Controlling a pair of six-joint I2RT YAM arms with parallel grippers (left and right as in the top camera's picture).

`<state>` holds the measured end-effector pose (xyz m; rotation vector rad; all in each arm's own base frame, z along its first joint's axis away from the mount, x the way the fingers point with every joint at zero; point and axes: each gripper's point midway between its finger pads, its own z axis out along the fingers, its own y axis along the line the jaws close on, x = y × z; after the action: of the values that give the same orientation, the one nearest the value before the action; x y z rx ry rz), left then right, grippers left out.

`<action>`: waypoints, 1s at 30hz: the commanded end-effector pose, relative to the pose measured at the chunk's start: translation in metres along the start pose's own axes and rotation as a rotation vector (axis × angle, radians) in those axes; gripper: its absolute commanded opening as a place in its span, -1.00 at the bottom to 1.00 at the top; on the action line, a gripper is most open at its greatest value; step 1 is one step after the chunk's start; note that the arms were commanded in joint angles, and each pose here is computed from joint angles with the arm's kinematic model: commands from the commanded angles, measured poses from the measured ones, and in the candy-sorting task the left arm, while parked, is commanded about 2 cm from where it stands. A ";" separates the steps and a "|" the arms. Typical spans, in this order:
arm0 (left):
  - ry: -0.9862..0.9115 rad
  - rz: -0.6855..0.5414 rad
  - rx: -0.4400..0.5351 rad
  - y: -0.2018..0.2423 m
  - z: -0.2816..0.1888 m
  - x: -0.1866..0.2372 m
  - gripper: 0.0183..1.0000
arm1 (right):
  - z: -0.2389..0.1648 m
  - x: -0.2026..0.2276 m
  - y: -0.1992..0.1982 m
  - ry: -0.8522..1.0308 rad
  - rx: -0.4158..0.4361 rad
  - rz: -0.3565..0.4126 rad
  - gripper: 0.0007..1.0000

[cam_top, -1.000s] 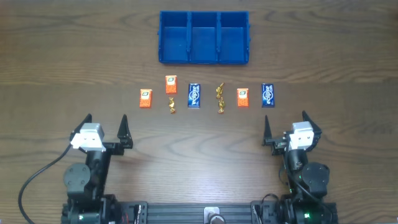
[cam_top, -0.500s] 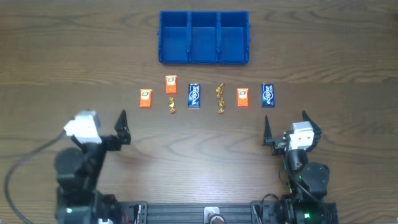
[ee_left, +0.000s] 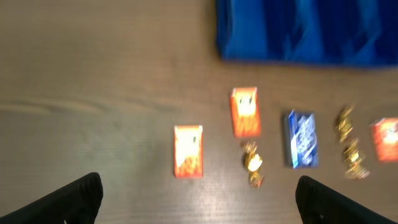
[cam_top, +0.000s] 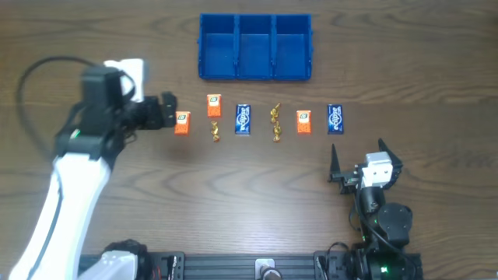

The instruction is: Sort Candies Into Trays

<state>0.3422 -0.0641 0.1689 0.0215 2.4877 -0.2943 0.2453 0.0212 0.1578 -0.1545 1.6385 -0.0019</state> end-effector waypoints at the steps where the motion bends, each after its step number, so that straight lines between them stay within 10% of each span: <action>1: 0.183 0.004 -0.008 -0.002 0.055 0.031 1.00 | 0.000 0.001 0.000 0.001 0.002 -0.013 1.00; 30: 0.432 0.120 -0.144 0.024 0.141 0.077 0.94 | 0.000 0.001 0.000 0.002 0.002 -0.013 1.00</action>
<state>0.3617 -0.0783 0.0099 0.1696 2.9121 -0.0977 0.2453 0.0212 0.1578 -0.1548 1.6384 -0.0016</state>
